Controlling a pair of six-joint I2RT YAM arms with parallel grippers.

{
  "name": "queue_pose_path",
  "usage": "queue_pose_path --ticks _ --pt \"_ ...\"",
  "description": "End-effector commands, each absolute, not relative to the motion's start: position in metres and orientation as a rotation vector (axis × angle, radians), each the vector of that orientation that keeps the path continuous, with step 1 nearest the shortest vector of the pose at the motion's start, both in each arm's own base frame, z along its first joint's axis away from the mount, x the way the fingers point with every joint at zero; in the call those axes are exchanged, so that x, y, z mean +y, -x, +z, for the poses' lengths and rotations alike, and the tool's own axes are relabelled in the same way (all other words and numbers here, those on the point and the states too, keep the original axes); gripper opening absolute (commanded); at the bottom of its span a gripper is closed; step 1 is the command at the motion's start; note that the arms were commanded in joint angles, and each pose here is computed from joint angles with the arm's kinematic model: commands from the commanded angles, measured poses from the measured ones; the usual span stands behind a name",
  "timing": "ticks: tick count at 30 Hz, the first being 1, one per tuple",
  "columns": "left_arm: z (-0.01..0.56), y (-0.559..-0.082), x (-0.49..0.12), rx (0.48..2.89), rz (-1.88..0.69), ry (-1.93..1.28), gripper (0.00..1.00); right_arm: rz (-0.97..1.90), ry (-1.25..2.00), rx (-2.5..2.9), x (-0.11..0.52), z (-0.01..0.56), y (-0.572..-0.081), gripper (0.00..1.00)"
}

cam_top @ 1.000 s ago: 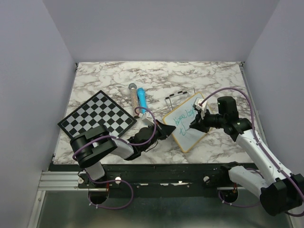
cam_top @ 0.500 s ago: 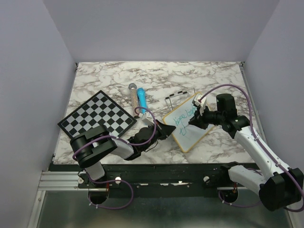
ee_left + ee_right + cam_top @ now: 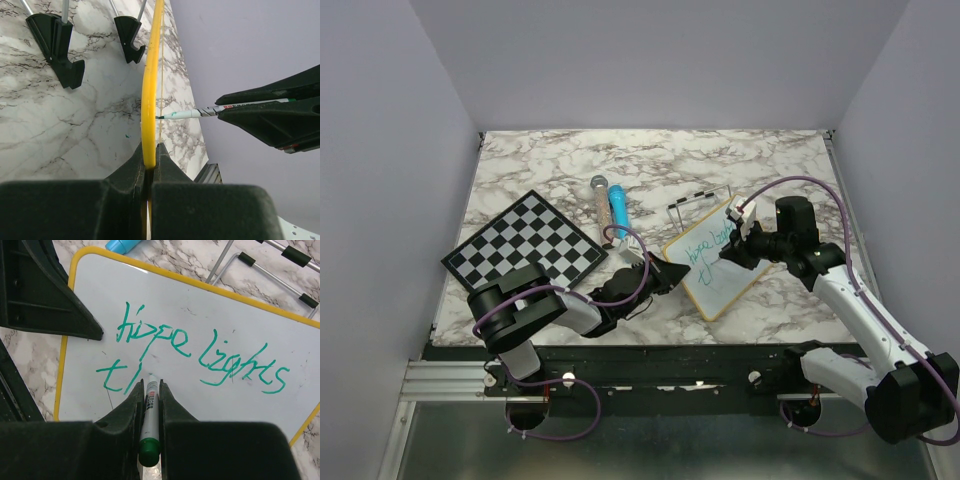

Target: Write a sentence on the whiteboard

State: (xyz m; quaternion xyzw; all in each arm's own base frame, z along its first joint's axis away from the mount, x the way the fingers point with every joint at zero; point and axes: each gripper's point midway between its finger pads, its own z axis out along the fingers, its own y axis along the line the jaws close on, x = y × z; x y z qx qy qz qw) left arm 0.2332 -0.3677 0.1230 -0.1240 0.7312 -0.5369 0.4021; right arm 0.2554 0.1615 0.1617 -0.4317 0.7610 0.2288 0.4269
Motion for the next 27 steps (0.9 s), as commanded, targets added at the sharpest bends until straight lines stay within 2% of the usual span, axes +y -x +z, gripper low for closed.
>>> queue_pose_path --ticks 1,11,27 --pt "0.145 -0.232 -0.372 1.769 -1.427 0.306 0.0 0.556 1.066 1.891 0.16 0.166 -0.259 0.0" --pt "0.145 -0.233 -0.372 1.767 -1.428 0.309 0.0 0.677 1.171 1.837 0.172 0.164 -0.237 0.01" --pt "0.144 -0.233 -0.372 1.767 -1.427 0.307 0.0 0.545 1.071 1.896 0.159 0.164 -0.26 0.01"
